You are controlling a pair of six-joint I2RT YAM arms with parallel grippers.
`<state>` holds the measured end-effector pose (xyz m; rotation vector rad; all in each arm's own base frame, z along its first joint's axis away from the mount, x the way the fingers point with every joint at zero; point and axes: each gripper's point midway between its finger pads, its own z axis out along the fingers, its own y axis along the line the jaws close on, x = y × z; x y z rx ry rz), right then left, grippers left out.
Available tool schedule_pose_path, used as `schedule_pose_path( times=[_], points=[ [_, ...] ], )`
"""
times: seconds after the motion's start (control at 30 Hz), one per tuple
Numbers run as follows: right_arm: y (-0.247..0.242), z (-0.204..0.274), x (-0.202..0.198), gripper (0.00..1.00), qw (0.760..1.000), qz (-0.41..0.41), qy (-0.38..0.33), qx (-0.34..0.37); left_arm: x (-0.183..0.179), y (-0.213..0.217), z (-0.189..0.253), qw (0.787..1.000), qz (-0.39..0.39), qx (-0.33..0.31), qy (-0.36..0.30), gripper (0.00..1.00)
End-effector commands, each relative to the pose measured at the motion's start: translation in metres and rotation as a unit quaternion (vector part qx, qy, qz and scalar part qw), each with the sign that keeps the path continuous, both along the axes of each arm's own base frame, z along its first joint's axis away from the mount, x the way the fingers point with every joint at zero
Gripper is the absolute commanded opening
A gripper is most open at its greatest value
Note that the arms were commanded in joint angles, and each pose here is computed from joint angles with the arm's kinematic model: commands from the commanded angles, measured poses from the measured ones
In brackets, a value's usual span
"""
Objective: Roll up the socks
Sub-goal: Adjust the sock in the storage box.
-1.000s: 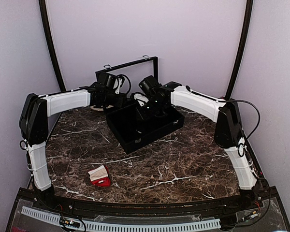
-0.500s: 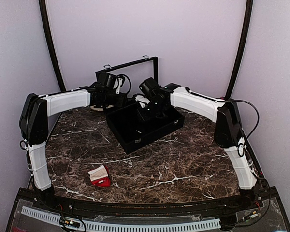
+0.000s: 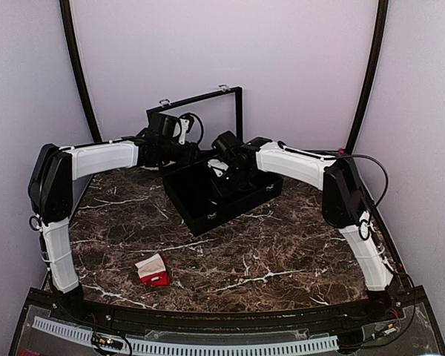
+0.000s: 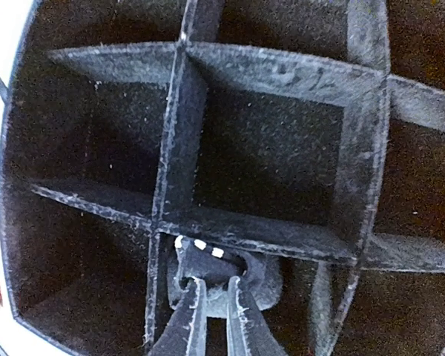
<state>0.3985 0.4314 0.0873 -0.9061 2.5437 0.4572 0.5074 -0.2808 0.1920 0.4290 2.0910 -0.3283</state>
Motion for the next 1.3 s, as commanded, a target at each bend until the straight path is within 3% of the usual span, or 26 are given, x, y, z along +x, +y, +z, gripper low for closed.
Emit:
schedule_pose_path(
  times=[0.0, 0.37, 0.8, 1.07, 1.27],
  points=[
    [-0.004, -0.024, -0.004, 0.11, 1.0, 0.0, 0.027, -0.011, -0.01, -0.001, 0.051, 0.998, -0.015, -0.033, -0.052, 0.53],
    [-0.006, -0.043, -0.011, 0.11, 0.999, 0.007, 0.048, -0.021, -0.028, -0.01, 0.078, 0.994, -0.036, -0.041, -0.096, 0.53],
    [-0.004, 0.051, 0.012, 0.25, 0.996, -0.017, -0.07, 0.044, -0.054, -0.001, 0.111, 0.989, -0.025, -0.051, -0.139, 0.53],
    [-0.013, 0.089, 0.01, 0.35, 0.991, -0.04, -0.113, 0.055, -0.076, 0.014, 0.126, 0.987, -0.011, -0.063, -0.147, 0.53],
    [-0.022, 0.106, 0.001, 0.36, 0.987, -0.065, -0.136, 0.051, -0.077, 0.019, 0.115, 0.99, -0.009, -0.036, -0.138, 0.57]
  ],
)
